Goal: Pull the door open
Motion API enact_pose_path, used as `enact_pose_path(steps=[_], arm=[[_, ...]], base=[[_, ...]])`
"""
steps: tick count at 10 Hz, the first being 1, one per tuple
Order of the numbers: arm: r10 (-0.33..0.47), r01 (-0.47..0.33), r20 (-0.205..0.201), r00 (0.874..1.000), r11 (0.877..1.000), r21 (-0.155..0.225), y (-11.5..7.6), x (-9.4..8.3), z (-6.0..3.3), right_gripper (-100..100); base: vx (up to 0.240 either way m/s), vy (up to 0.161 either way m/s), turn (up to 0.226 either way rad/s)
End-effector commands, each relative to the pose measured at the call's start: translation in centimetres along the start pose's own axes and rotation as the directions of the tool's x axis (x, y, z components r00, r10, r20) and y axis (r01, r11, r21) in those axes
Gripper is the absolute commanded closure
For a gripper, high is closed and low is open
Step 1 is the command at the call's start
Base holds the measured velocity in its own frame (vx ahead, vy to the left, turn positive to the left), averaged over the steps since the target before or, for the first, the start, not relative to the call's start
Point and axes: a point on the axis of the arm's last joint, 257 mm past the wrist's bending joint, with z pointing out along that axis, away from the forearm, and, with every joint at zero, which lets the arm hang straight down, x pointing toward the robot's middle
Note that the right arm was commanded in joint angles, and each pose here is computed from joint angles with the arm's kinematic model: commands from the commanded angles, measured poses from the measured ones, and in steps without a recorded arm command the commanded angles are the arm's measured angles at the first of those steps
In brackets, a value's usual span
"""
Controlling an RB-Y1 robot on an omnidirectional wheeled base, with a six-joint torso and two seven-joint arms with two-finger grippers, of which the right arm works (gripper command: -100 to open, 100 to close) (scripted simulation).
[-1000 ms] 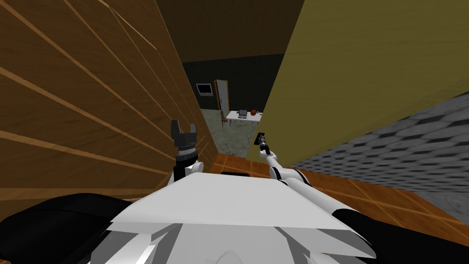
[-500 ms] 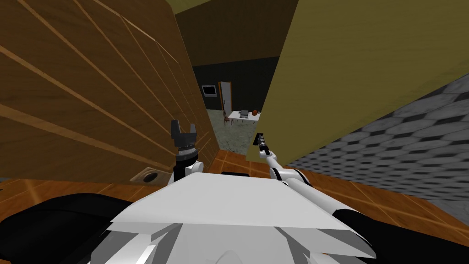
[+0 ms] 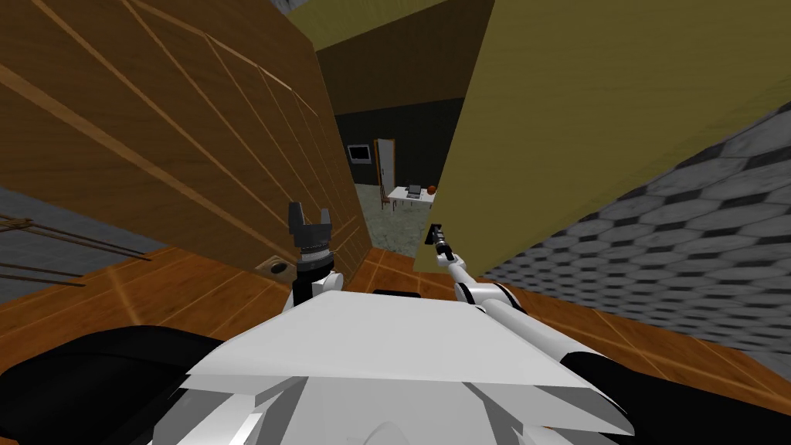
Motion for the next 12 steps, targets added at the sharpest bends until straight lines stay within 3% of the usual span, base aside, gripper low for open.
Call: enact_pose_path(steps=[1, 10, 11, 12], arm=[[-0.001, 0.0, -0.015, 1.0, 1.0, -0.001, 0.1, 0.5, 0.04, 100], [-0.003, 0.002, -0.111, 0.994, 1.0, -0.004, 0.3, 3.3, 0.08, 100], [0.0, 0.0, -0.107, 0.994, 1.0, -0.001, 0.1, 3.4, -0.01, 100], [0.001, -0.001, -0.134, 0.991, 1.0, 0.001, 0.0, 4.3, -0.15, 100]], base=[[-0.136, -0.028, 0.07], [-0.204, -0.128, 0.096], [-0.086, -0.069, 0.054], [-0.109, -0.083, 0.072]])
